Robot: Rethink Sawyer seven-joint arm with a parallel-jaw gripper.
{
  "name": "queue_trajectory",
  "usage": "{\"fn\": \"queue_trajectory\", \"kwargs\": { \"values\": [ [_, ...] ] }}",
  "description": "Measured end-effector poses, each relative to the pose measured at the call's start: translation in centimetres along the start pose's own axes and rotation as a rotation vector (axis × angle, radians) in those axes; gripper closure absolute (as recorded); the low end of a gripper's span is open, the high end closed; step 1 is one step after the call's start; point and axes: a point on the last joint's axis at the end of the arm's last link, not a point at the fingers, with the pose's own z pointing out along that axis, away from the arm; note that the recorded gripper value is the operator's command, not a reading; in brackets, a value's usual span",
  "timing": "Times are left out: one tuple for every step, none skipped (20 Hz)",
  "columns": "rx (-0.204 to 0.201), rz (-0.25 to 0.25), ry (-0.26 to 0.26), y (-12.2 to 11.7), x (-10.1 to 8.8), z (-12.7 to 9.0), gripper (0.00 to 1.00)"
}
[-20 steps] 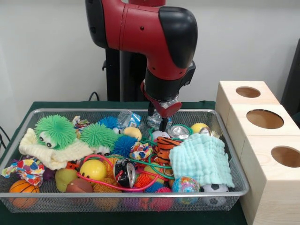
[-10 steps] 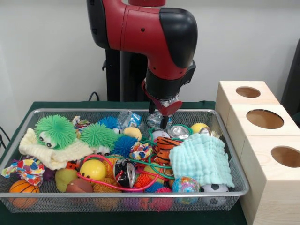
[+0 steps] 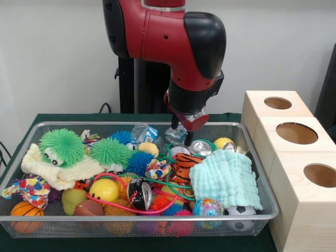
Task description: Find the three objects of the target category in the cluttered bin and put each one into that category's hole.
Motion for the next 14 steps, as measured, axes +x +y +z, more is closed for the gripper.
{"fn": "queue_trajectory", "kwargs": {
  "values": [
    [-0.006, -0.005, -0.003, 0.26, 0.45, 0.59, 0.0],
    [-0.008, -0.006, -0.004, 0.34, 0.55, 0.71, 0.0],
    [-0.013, -0.007, -0.008, 0.52, 0.71, 0.91, 0.0],
    [-0.026, -0.008, -0.015, 0.87, 0.87, 1.03, 0.0],
    [-0.033, -0.007, -0.019, 1.05, 0.96, 0.99, 0.0],
    [-0.032, -0.006, -0.02, 1.05, 1.06, 0.99, 0.0],
    [-0.031, -0.004, -0.02, 0.97, 1.15, 0.96, 0.0],
    [-0.03, -0.002, -0.021, 0.92, 1.17, 0.91, 0.0],
    [-0.03, 0.0, -0.022, 0.91, 1.15, 0.85, 0.0],
    [-0.031, 0.002, -0.022, 0.9, 1.13, 0.79, 0.0],
    [-0.031, 0.003, -0.021, 0.89, 1.13, 0.78, 0.0],
    [-0.031, 0.004, -0.021, 0.87, 1.16, 0.79, 0.0],
    [-0.03, 0.004, -0.02, 0.85, 1.18, 0.81, 0.0],
    [-0.031, 0.004, -0.021, 0.84, 1.19, 0.76, 0.0]
  ]
}}
